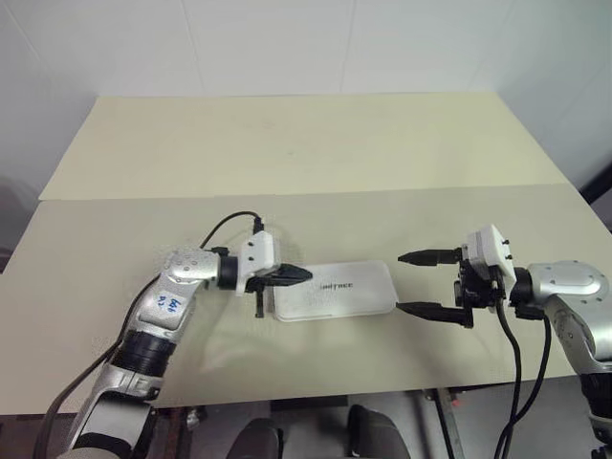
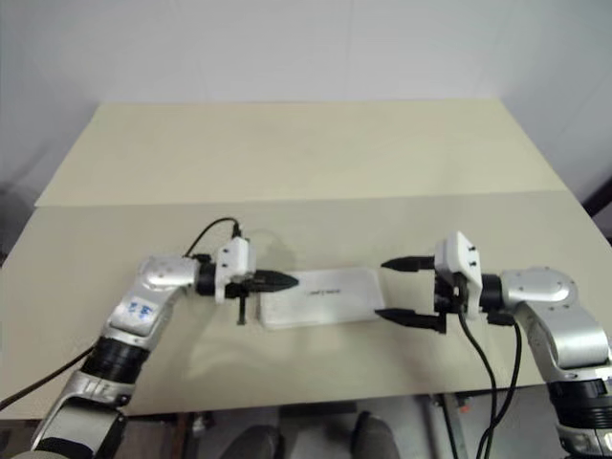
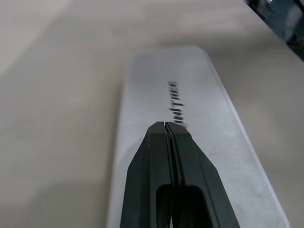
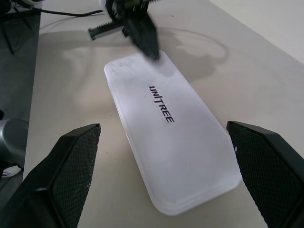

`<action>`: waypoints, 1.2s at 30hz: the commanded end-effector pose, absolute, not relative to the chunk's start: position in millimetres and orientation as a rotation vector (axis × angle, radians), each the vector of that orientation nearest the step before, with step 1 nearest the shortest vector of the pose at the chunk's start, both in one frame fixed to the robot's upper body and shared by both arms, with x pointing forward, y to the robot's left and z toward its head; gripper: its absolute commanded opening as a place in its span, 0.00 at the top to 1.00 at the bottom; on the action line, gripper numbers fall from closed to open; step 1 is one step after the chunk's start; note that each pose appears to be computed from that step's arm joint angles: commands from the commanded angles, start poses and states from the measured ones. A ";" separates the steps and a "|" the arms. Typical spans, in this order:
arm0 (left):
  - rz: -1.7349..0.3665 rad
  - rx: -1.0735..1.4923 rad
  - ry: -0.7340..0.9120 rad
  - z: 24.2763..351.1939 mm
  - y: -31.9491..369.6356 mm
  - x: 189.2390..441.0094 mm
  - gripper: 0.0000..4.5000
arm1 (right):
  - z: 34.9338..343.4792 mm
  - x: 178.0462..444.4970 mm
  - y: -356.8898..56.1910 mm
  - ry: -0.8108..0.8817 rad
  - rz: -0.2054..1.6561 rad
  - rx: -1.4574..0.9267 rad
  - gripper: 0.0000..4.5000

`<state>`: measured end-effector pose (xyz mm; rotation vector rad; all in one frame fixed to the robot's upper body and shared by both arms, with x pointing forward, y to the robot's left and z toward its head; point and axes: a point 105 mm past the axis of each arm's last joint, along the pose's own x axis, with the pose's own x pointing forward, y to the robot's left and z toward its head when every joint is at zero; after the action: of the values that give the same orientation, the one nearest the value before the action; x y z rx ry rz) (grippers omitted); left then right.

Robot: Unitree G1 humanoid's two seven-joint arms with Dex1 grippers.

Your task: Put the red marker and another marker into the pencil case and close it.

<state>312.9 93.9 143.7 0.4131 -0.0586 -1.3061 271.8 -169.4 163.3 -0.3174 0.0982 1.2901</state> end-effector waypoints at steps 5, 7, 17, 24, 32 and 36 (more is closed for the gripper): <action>-1.161 0.357 -0.221 173.5 128.3 304.0 0.95 | 165.6 275.2 -169.1 0.064 1.295 -0.327 0.00; -1.171 0.354 -0.222 172.6 138.6 294.2 0.86 | 164.3 275.5 -169.7 0.062 1.293 -0.316 0.00; -1.097 0.377 -0.201 169.6 159.6 286.3 0.10 | 169.2 286.4 -187.0 0.015 1.205 -0.354 0.00; -1.099 0.328 -0.195 168.8 157.3 280.8 0.02 | 168.5 295.8 -212.5 -0.015 1.093 -0.408 0.00; -1.140 0.357 -0.172 167.3 154.8 273.7 0.02 | 171.8 302.6 -224.3 -0.021 1.059 -0.441 0.00; -1.100 0.350 -0.141 159.8 163.0 275.3 0.02 | 169.5 297.3 -219.6 -0.002 1.092 -0.452 0.00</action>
<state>277.6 158.0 152.4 0.3288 -0.1135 -1.1191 300.5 -218.2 156.0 -0.4116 0.0326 1.0904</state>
